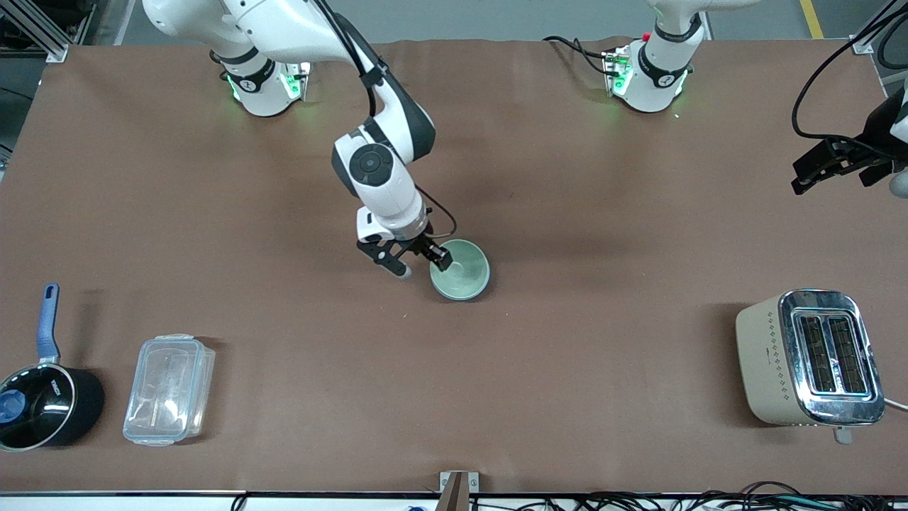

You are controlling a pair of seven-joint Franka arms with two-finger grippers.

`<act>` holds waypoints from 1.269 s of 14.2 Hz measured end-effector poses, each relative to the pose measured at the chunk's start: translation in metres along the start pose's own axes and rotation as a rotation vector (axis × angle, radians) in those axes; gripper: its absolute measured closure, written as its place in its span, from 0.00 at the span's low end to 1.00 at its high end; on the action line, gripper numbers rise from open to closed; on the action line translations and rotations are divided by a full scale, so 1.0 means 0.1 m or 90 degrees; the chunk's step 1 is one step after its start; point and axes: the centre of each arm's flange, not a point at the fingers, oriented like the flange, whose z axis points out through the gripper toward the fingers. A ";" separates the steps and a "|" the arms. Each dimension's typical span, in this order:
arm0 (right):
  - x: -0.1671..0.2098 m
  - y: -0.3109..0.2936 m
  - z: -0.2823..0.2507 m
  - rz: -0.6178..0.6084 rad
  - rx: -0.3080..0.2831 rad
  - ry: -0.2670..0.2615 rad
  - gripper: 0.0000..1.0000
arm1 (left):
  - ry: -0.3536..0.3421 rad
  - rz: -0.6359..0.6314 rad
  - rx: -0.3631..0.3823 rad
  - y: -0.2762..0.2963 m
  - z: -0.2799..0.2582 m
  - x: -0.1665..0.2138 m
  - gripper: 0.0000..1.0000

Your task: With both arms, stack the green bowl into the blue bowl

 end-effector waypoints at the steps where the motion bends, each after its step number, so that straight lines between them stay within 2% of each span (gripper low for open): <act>1: 0.16 0.02 -0.20 -0.027 -0.025 0.013 0.03 | 0.000 0.000 0.000 0.00 0.00 0.00 0.00; 4: 0.66 0.24 -0.78 -0.123 -0.067 0.014 0.00 | 0.001 0.000 0.000 0.00 0.00 0.00 0.00; 8: 1.49 0.85 -1.32 -0.227 -0.102 -0.030 0.00 | 0.000 0.000 0.000 0.00 0.00 0.00 0.00; 12: 2.32 1.76 -2.03 -0.296 -0.100 -0.073 0.00 | 0.001 0.000 0.000 0.00 0.00 0.00 0.00; 16: 2.91 2.74 -2.72 -0.361 -0.078 -0.075 0.00 | 0.000 0.004 0.000 0.03 0.00 0.00 0.00; 18: 3.02 3.09 -3.04 -0.383 -0.101 -0.062 0.00 | -0.002 0.008 0.000 0.06 0.00 -0.01 0.00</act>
